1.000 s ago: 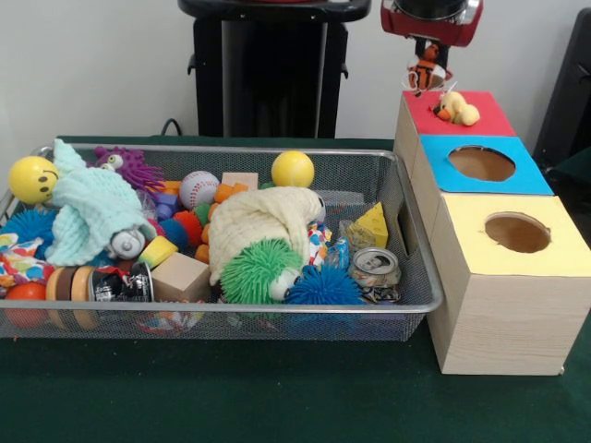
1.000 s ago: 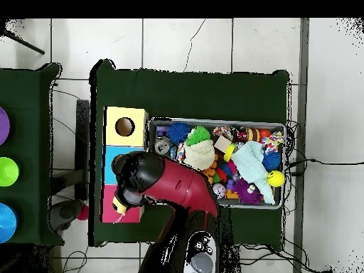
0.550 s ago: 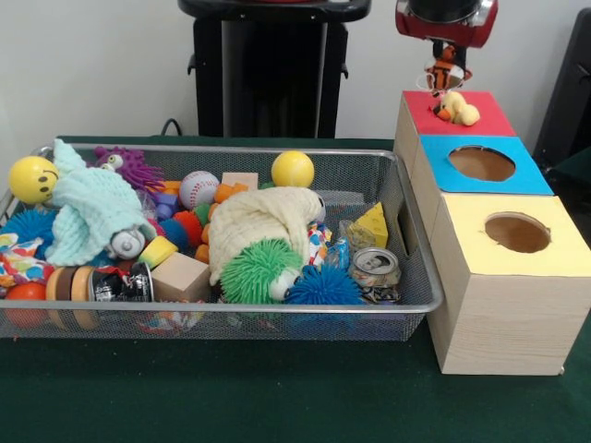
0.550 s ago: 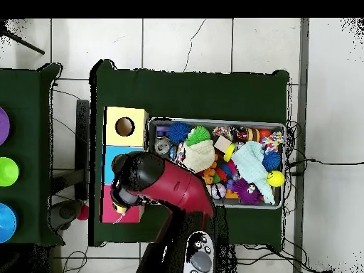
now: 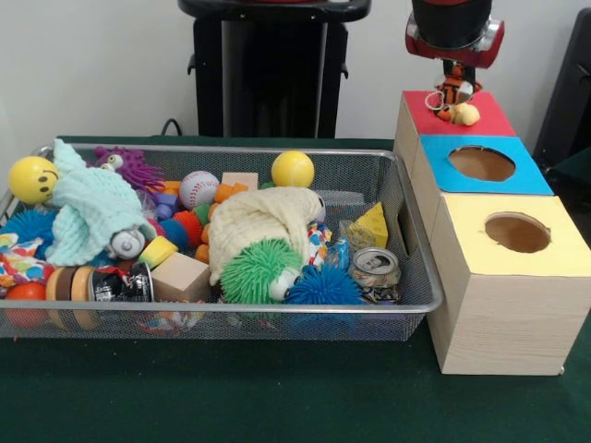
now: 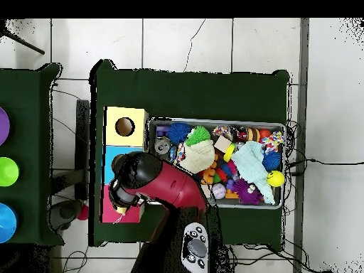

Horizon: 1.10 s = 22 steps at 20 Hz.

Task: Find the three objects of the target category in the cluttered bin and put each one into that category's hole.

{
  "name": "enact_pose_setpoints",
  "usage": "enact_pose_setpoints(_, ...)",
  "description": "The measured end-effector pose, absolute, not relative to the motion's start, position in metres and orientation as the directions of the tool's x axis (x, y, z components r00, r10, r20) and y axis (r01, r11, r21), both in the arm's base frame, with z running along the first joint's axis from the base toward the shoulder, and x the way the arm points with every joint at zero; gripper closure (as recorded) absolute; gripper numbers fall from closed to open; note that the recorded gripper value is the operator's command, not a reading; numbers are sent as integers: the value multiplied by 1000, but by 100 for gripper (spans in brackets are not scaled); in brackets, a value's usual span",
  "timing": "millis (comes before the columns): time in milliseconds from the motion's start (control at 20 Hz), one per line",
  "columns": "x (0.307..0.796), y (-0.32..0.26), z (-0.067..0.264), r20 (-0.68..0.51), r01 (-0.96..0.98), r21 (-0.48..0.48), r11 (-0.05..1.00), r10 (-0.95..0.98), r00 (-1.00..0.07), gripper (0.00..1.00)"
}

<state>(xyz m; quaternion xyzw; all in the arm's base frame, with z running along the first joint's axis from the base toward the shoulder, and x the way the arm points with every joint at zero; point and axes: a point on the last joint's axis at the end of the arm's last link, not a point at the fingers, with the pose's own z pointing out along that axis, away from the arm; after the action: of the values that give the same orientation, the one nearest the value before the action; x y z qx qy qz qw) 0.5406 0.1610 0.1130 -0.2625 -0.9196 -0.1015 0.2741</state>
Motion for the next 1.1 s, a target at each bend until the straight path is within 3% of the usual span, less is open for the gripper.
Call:
enact_pose_setpoints(500,527,157,72,532,543,3,840,458,-712,100)
enact_pose_setpoints(1100,527,159,71,535,547,5,837,460,-709,100)
